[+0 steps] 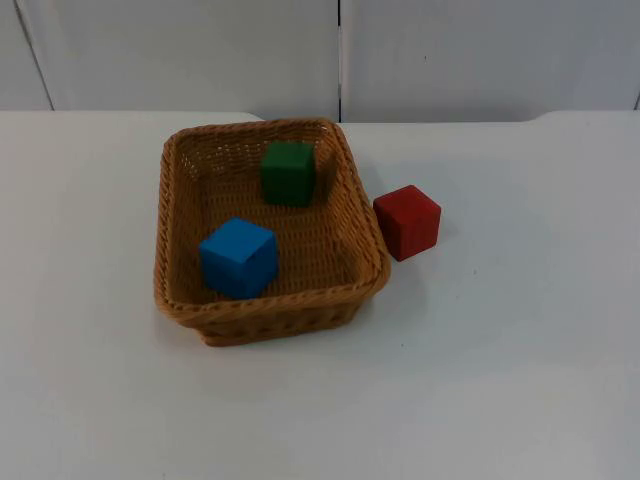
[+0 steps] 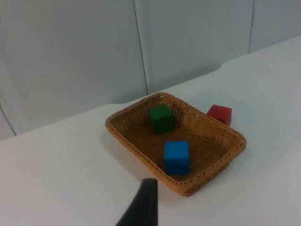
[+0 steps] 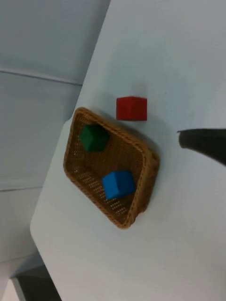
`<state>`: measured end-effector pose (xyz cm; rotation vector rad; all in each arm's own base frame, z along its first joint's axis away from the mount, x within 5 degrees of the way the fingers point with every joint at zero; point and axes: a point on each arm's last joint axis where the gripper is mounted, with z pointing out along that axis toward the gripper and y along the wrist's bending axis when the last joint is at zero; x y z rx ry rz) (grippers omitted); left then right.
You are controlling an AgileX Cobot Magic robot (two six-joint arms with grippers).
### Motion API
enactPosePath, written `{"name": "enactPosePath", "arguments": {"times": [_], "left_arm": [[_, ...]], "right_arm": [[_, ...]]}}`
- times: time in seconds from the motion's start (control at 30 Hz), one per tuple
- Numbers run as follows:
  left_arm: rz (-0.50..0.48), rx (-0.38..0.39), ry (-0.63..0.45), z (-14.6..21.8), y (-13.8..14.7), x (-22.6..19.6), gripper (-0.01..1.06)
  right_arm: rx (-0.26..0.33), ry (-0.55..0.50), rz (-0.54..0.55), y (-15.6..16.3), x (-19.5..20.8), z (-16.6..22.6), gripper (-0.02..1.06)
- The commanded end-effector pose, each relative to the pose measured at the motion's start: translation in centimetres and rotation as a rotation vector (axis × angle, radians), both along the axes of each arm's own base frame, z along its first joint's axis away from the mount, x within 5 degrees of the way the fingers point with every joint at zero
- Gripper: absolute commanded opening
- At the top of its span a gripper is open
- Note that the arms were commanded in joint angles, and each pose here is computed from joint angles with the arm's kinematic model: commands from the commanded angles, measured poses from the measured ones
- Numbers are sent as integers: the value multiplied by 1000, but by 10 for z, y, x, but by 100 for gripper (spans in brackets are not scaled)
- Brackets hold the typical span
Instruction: Pick up one cube with each hand and place exactly two cubes into the same basket, leaving the remaining cube outside.
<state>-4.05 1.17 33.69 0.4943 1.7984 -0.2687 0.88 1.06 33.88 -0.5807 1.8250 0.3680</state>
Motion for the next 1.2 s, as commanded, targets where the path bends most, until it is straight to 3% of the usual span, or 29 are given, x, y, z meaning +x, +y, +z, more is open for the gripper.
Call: {"name": "enactPosePath", "arguments": {"times": [0.0, 0.2, 0.33, 0.4, 0.57, 1.17], "left_arm": [[8, 6, 24, -3, 1, 0, 88], [11, 43, 119, -29, -5, 15, 88], [2, 38, 176, -47, -11, 25, 88], [3, 41, 186, -54, -13, 30, 88], [11, 43, 194, -57, -13, 31, 88], [67, 44, 207, -62, -10, 36, 88]], "right_arm": [[-3, 3, -20, -6, -6, -3, 73], [39, -29, -44, -20, -28, -18, 73], [18, 21, -40, -18, -26, -30, 73], [-23, 89, -39, -16, -23, -43, 73], [-61, 139, -50, -13, -16, -59, 73], [-58, 139, -67, -14, -15, -59, 73]]}}
